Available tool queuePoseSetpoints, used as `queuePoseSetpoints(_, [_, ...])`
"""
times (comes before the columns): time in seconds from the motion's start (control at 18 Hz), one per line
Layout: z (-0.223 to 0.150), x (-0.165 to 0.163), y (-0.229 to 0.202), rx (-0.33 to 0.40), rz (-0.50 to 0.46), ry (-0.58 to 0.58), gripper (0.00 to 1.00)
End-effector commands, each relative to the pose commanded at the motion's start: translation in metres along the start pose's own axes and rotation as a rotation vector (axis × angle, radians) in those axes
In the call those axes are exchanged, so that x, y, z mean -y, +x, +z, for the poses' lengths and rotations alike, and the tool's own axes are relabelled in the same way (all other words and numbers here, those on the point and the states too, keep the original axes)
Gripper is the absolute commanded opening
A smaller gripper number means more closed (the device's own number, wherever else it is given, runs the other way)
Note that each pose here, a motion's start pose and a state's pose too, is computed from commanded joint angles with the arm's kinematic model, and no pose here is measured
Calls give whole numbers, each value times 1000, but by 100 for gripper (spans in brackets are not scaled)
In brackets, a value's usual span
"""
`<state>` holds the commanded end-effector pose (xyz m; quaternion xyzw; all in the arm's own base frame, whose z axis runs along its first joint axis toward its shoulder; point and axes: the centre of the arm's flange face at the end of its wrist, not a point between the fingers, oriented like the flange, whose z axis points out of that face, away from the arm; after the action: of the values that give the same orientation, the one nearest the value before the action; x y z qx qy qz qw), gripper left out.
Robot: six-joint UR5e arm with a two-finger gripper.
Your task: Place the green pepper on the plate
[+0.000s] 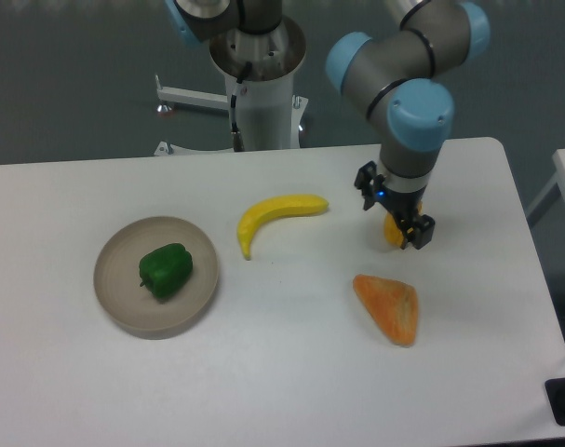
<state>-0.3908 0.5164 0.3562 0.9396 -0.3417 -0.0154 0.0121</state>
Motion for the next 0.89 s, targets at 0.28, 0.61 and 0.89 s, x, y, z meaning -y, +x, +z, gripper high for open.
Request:
queuePoseSetpoints(0.28, [-8,1,-6,21,1,7,100])
queuePoseSetpoints(0.61, [-11,2,-10,32,1,7,100])
queuePoseSetpoints(0.89, [-11,2,-10,32,1,4,100])
